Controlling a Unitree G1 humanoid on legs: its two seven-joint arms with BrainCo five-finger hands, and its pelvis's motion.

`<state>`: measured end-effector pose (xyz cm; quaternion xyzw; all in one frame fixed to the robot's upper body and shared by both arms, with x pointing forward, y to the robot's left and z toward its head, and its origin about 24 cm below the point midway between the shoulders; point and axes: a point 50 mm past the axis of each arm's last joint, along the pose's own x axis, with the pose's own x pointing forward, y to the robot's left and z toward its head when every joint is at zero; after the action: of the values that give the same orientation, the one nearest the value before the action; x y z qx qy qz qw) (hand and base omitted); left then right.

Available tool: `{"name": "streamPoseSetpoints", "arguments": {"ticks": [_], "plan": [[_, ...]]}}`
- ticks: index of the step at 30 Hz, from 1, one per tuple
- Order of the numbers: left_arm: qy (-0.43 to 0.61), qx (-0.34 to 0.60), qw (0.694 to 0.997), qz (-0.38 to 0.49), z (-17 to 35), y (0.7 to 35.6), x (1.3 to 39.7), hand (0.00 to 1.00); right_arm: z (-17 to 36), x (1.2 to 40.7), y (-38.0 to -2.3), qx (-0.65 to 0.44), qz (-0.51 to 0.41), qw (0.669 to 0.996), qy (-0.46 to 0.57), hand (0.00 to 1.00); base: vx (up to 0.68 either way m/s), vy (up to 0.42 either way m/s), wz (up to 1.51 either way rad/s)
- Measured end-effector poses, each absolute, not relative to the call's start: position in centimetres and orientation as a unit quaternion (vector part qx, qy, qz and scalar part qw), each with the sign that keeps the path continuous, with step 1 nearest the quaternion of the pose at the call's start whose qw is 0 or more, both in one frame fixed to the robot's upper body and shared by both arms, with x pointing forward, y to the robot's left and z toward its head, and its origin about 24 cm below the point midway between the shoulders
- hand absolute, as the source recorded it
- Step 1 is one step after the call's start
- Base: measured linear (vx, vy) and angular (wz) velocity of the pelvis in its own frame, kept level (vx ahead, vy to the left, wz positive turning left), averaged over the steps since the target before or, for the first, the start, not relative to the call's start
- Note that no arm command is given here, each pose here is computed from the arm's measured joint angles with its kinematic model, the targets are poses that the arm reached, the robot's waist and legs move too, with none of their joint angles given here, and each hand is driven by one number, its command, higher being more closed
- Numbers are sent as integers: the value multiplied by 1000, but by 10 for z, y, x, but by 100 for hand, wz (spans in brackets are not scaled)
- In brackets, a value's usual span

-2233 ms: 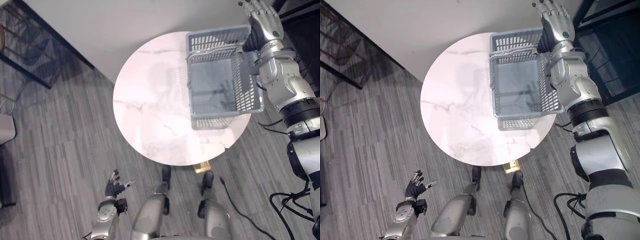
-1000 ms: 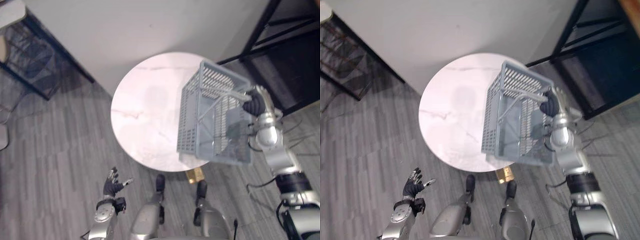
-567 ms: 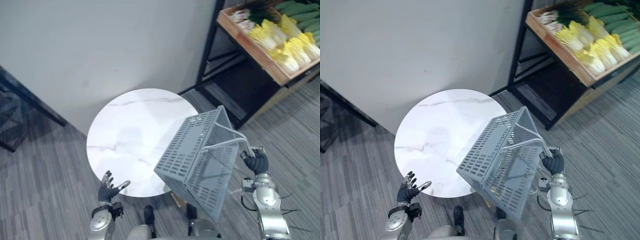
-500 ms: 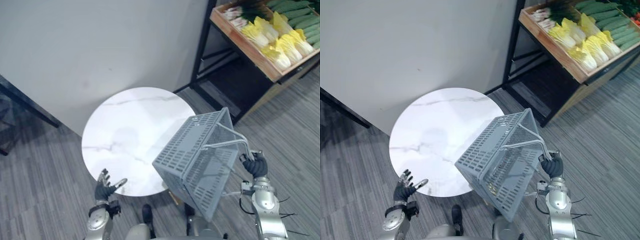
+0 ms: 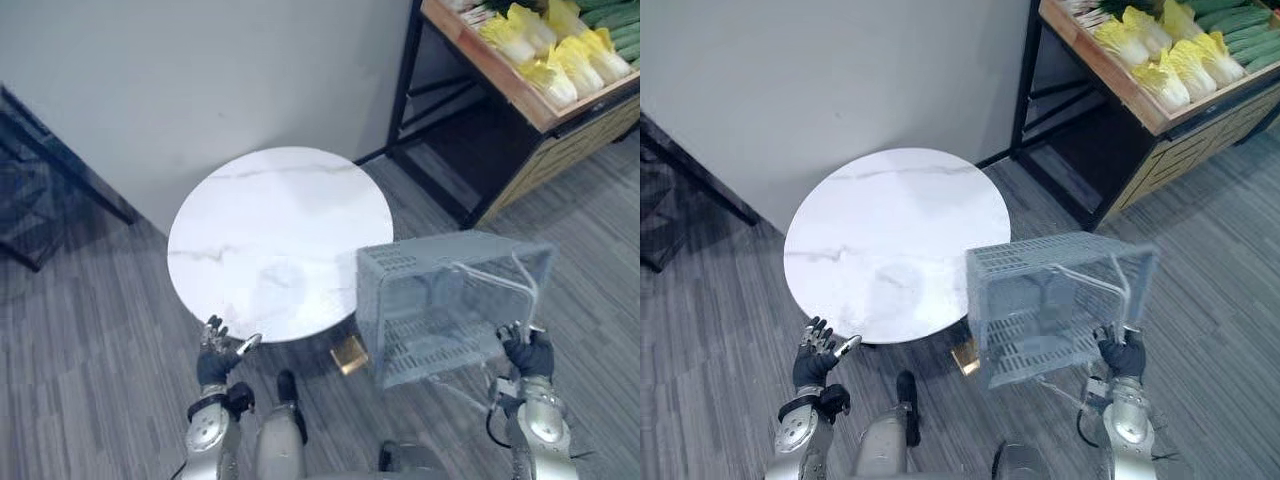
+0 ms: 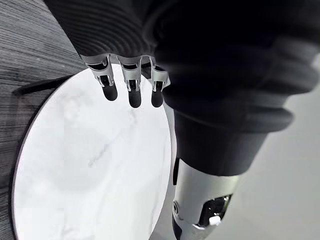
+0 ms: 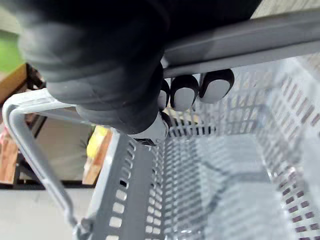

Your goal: Pick vegetable in the basket

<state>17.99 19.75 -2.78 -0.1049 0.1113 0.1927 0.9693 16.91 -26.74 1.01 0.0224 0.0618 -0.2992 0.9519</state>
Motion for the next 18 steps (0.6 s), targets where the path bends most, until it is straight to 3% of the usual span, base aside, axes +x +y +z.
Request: {"name": "streamPoseSetpoints", "arguments": {"ticks": [8,18], "plan": [[98,-109,973,179,-22,193,187,0,5,160,-274,93,-345,932,56,100,-199,42,-8],[99,-93,973,187,-22,195,190,0,-1,158,-265,122,-353,925,64,100,-82,77,-113]]}}
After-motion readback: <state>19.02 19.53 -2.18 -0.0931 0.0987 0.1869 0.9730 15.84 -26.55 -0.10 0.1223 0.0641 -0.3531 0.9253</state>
